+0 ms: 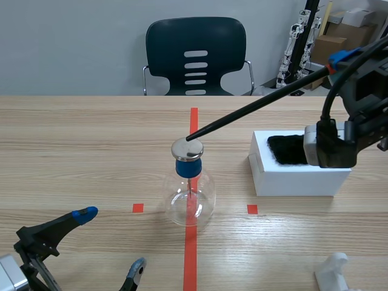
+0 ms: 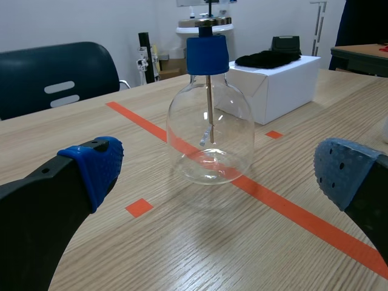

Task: Do the electroscope experiment. move the rod toward and away from the electroscope

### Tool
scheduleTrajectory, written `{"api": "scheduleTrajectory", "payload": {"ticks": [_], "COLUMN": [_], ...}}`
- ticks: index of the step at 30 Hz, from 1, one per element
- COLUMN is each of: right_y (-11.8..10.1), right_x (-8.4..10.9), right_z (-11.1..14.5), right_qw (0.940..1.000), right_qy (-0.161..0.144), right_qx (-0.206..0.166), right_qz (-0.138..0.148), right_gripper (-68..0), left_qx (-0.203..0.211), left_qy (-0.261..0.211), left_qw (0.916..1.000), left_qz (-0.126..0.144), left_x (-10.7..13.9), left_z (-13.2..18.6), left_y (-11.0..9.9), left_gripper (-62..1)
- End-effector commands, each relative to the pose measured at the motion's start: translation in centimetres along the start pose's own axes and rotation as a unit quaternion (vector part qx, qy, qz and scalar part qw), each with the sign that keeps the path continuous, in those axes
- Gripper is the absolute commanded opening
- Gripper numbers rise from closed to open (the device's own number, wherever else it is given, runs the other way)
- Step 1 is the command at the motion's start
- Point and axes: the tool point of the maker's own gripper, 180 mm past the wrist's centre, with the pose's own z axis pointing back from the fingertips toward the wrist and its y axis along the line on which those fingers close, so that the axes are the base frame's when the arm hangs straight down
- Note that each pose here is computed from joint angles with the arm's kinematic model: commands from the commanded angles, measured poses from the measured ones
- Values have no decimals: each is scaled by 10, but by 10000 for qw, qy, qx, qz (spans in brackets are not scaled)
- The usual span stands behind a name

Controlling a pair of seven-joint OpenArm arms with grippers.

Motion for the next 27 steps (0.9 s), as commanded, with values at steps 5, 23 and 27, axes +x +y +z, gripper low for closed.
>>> {"api": "scheduleTrajectory", "payload": {"ticks": [5, 23, 27], "right_y": [-13, -39, -37], "right_x": [-10, -75, -88], "right_z": [-3, 17, 32], "right_qw": [9995, 9906, 9880], "right_qy": [148, 737, 858], "right_qx": [-254, -523, -550], "right_qz": [-101, -1032, -1164], "right_gripper": [-665, -665, -665], "left_qx": [12, 14, 17], "left_qy": [-136, -135, -135], "left_qw": [9999, 9999, 9999], "left_qz": [0, 0, 1], "left_x": [6, 6, 6], "left_z": [-2, -2, -2], "left_y": [1, 1, 1], "left_gripper": [14, 14, 14]}}
